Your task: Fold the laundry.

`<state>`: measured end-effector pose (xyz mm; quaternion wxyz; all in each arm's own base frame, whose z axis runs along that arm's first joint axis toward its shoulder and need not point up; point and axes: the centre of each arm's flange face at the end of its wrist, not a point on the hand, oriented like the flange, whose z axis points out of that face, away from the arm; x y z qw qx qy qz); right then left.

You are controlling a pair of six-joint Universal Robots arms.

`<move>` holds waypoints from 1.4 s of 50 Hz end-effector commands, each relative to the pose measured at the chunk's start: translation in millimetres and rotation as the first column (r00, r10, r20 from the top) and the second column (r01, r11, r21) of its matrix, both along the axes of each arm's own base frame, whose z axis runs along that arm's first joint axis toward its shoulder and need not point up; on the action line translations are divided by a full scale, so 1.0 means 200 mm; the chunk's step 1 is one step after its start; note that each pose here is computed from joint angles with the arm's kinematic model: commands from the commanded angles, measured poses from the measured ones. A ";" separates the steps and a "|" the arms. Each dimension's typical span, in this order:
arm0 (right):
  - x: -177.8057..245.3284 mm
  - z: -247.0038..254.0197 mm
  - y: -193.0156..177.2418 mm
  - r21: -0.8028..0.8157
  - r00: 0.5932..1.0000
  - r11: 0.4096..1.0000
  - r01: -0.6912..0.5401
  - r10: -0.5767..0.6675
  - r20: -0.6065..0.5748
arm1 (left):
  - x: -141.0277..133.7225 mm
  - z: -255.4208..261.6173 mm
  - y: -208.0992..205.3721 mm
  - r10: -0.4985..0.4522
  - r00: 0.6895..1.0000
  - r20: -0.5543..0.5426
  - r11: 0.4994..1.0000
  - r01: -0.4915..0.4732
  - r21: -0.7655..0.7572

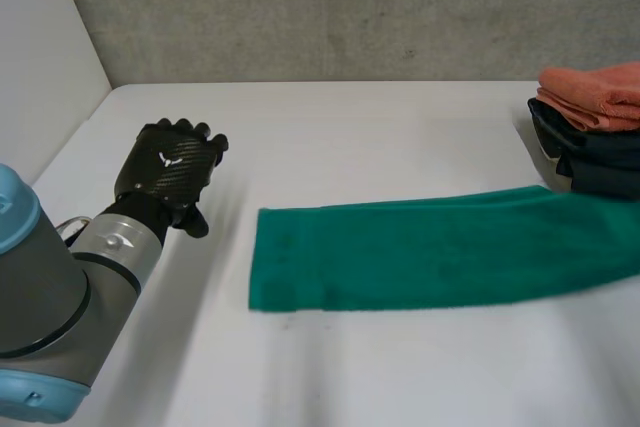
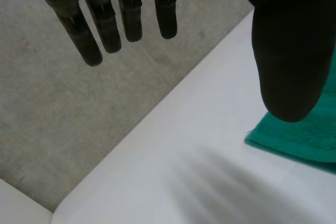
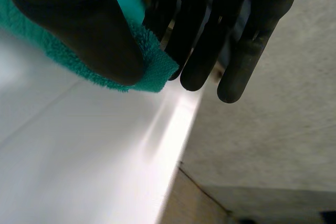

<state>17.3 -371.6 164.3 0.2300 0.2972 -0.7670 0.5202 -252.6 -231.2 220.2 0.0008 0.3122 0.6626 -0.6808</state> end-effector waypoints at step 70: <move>1.52 0.15 0.81 -0.222 0.699 0.696 -0.683 0.711 0.077 | -0.21 0.06 0.16 -0.078 0.997 -0.015 0.996 0.078 -0.049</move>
